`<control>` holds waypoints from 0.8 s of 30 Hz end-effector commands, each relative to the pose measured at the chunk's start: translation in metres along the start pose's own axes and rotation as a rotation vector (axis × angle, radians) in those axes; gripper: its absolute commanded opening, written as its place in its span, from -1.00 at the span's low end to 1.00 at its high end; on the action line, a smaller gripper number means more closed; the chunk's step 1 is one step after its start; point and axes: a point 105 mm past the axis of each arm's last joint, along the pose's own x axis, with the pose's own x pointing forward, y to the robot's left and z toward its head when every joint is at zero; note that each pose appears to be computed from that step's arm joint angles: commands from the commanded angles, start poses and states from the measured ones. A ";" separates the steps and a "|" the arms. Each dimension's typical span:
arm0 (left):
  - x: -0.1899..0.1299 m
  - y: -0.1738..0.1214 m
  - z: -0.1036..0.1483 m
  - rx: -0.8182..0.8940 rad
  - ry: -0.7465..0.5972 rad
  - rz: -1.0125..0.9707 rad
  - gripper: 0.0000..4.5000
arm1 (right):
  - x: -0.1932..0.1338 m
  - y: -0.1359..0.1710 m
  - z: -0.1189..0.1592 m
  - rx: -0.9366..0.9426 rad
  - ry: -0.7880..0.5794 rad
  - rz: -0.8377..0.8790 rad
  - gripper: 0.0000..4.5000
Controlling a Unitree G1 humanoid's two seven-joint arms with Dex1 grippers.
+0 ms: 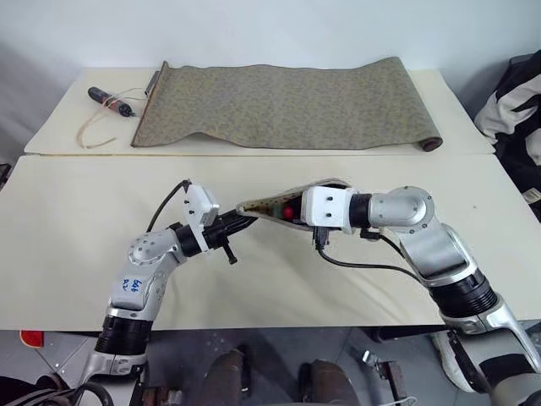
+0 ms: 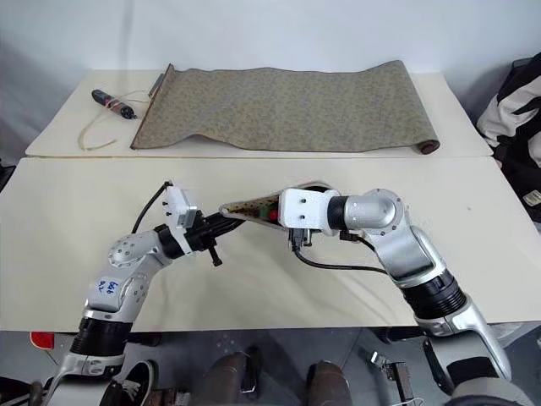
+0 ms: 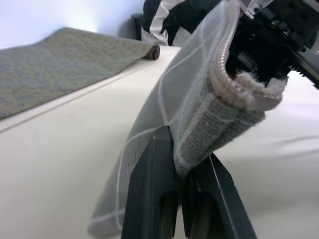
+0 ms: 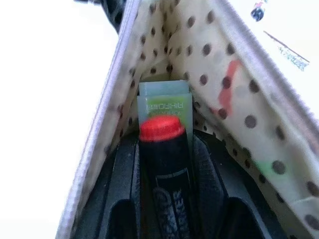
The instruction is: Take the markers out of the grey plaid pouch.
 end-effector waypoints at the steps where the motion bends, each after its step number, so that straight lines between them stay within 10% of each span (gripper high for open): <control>1: -0.009 0.013 0.014 0.053 -0.028 0.061 -1.00 | -0.004 -0.002 0.008 0.048 -0.060 -0.009 -0.52; 10: -0.007 0.010 0.011 0.057 -0.027 0.059 -1.00 | -0.002 0.007 -0.002 0.124 -0.033 0.026 -0.52; 17: -0.006 0.006 0.012 0.029 -0.032 0.038 -1.00 | 0.011 0.029 -0.026 0.070 0.112 0.077 0.50; 24: -0.005 0.003 0.011 0.029 -0.026 0.024 -1.00 | 0.016 0.027 -0.034 -0.003 0.153 0.078 0.50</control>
